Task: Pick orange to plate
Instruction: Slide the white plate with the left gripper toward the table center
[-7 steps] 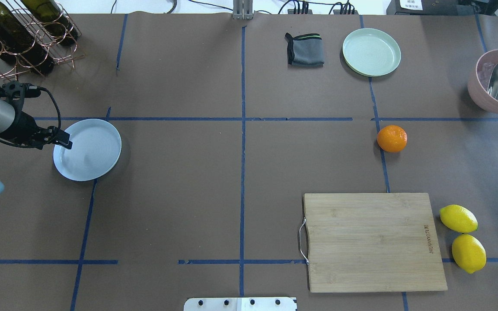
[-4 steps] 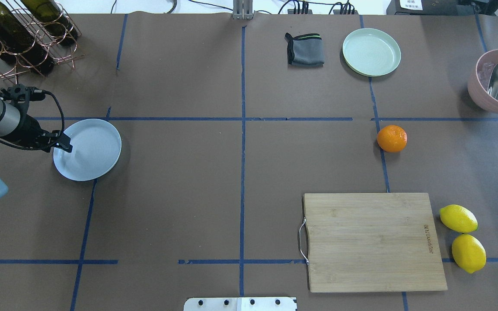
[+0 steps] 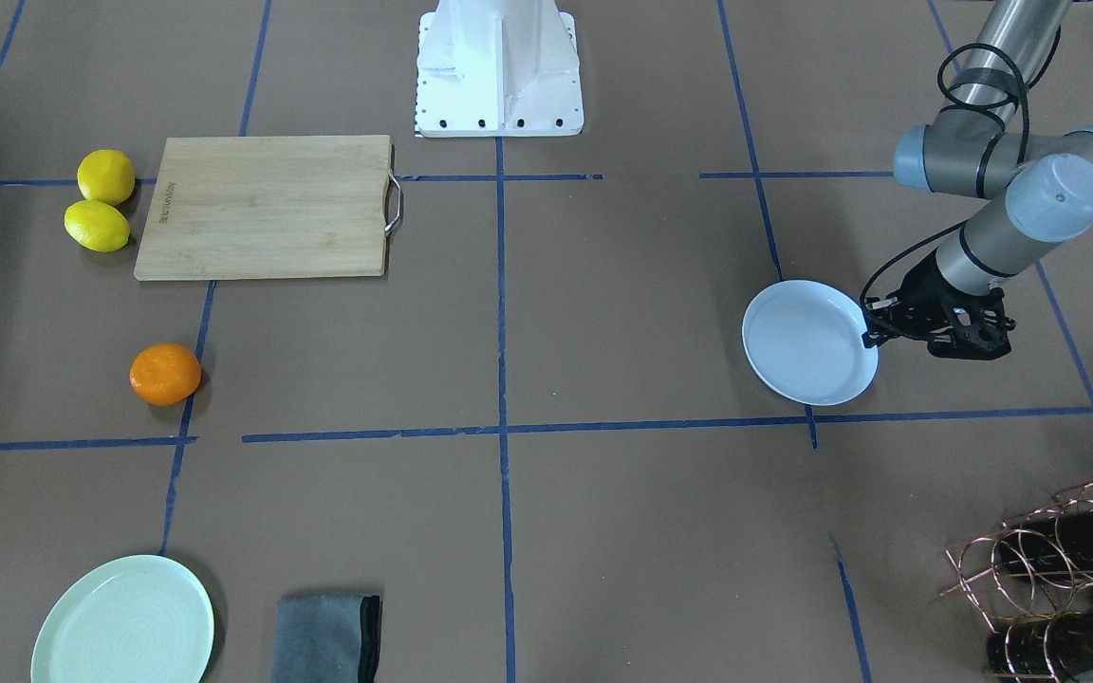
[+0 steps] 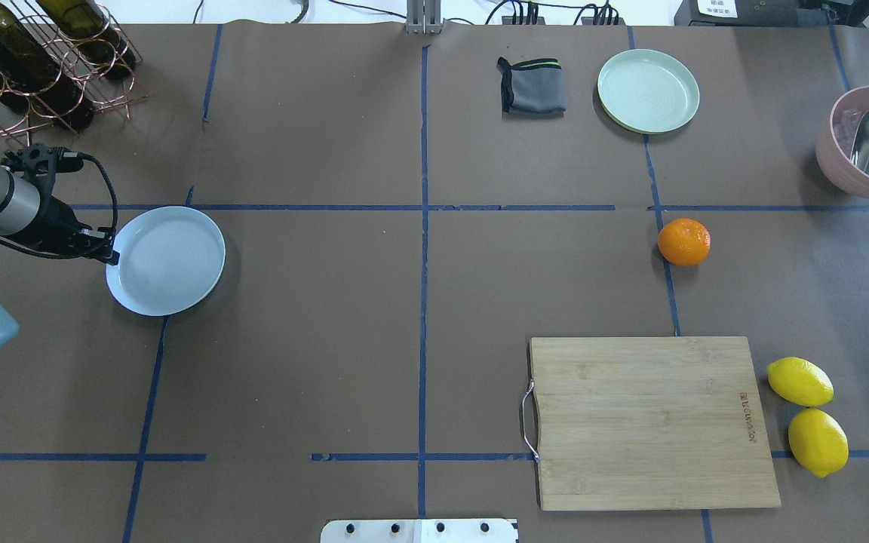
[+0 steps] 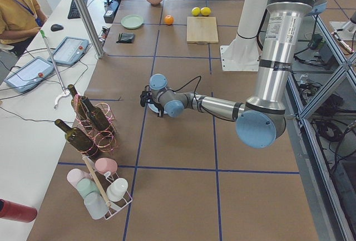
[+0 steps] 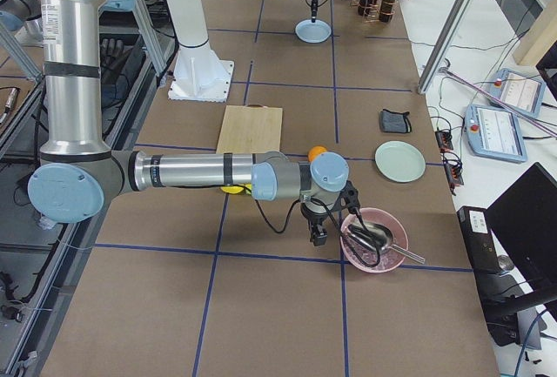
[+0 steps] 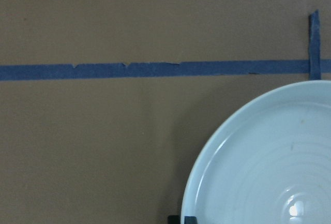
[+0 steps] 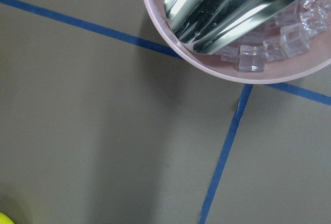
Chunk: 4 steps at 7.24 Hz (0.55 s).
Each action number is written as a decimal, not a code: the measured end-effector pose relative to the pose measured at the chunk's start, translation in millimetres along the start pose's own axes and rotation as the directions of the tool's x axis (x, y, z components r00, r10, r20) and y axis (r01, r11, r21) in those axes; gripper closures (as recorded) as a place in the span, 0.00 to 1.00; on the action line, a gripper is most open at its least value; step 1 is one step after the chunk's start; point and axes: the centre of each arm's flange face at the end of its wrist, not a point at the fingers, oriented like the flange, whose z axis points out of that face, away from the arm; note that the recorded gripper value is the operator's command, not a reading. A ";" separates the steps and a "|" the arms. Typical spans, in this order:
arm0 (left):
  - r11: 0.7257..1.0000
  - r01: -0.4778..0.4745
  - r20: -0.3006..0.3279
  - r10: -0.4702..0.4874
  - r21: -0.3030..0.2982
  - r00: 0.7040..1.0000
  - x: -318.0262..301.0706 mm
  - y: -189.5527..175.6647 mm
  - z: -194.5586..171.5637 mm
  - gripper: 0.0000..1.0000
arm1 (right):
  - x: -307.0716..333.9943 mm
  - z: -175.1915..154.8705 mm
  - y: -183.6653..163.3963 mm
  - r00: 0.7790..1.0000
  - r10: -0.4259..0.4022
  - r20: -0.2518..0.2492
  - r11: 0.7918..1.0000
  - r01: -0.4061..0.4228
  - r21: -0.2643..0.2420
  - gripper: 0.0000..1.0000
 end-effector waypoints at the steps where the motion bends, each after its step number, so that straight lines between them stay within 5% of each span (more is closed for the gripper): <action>1: 1.000 0.030 -0.061 -0.030 -0.006 0.998 32.2 -4.3 -15.2 1.00 | -3.1 -1.3 -0.9 1.000 -0.003 0.018 1.000 0.003 0.006 0.00; 3: 0.994 0.097 -0.198 -0.107 -0.059 0.974 144.6 -21.4 -33.8 1.00 | -4.9 -1.6 -0.9 0.999 -0.002 0.033 1.000 0.002 0.009 0.00; 4: 0.989 0.110 -0.230 -0.130 -0.099 0.964 219.0 -13.1 -15.4 1.00 | -5.3 -1.5 -1.0 0.999 0.009 0.034 1.000 -0.009 0.009 0.00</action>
